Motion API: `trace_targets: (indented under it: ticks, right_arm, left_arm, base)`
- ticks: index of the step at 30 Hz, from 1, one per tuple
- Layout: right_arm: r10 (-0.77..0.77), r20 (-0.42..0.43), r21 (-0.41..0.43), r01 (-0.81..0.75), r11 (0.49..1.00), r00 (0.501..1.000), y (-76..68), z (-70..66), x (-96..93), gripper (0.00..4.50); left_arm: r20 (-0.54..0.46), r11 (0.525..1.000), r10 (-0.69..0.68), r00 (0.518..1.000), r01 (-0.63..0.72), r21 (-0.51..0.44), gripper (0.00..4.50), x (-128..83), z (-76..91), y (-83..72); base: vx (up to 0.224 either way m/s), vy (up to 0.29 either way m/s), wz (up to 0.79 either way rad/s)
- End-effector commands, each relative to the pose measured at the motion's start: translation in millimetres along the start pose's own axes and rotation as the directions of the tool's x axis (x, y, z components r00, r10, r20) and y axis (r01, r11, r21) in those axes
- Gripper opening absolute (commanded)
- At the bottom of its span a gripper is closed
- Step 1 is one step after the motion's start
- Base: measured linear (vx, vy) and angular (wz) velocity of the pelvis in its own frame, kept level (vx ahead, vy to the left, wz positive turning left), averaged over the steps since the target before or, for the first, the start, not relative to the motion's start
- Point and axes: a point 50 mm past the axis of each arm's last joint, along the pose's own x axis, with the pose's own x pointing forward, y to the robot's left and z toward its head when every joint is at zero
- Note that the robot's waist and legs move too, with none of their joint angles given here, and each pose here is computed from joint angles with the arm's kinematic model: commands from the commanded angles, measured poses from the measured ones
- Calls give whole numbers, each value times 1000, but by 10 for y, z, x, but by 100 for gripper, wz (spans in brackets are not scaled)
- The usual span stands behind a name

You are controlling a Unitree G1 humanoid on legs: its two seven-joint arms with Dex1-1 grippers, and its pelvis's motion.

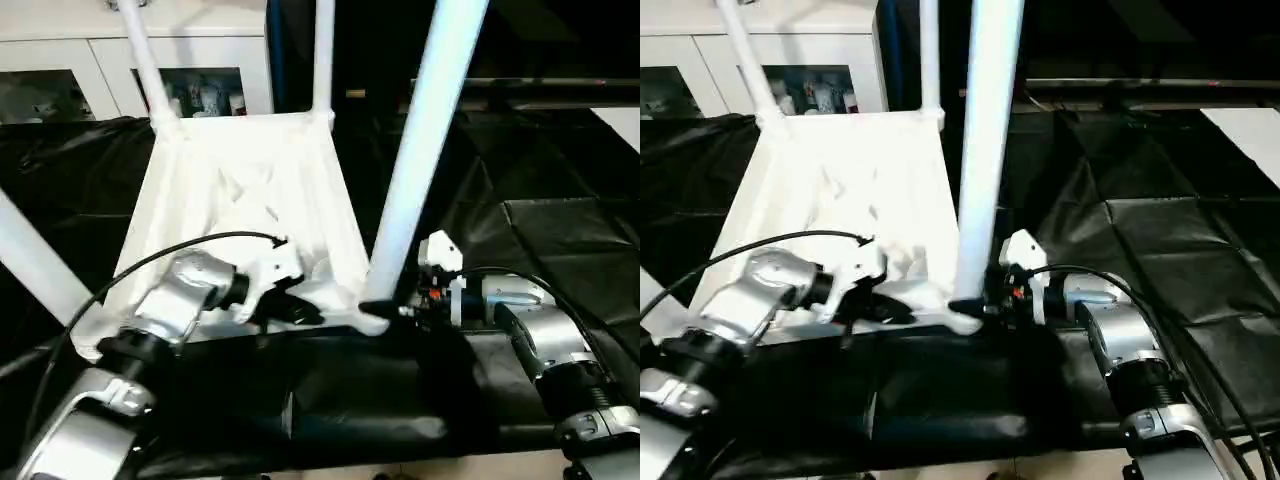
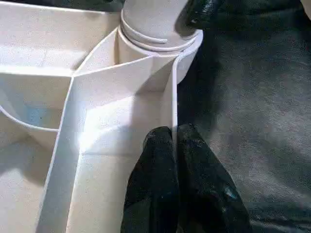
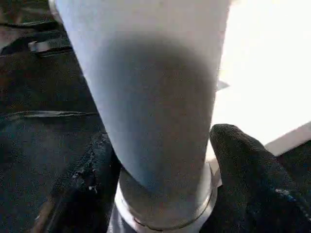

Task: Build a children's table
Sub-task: Rotate leg to tighten

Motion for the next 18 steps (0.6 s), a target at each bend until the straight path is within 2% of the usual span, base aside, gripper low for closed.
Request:
trace_targets:
  ticks: [1,3,5,10,13,16,18]
  right_arm:
    - [-8,-9,-2,8,1000,1000,-9,-1,-63,264]
    - [-2,-5,4,2,1000,1000,-4,2,-51,253]
    - [1,7,15,-1,1000,1000,-2,14,-36,224]
    - [-11,35,43,10,999,999,43,-21,23,213]
    - [-130,51,97,125,987,990,21,-76,105,207]
    - [-353,57,240,330,913,934,-33,-173,259,205]
    - [-444,56,327,404,854,894,-24,-210,369,204]
  left_arm:
    - [-32,996,-91,995,90,-22,0,58,-72,-90]
    - [-30,996,-83,996,82,-23,0,50,-72,-88]
    - [-22,997,-68,997,67,-24,0,54,-59,-75]
    - [9,1000,-17,1000,17,-23,0,81,-8,-49]
    - [35,996,85,996,-84,-41,0,132,41,26]
    - [48,969,239,970,-235,-73,0,263,108,129]
    - [46,950,303,952,-298,-92,0,364,144,150]
  base:
    - [0,0,0]
    - [0,0,0]
    - [0,0,0]
    - [0,0,0]
    - [0,0,0]
    - [0,0,0]
    - [0,0,0]
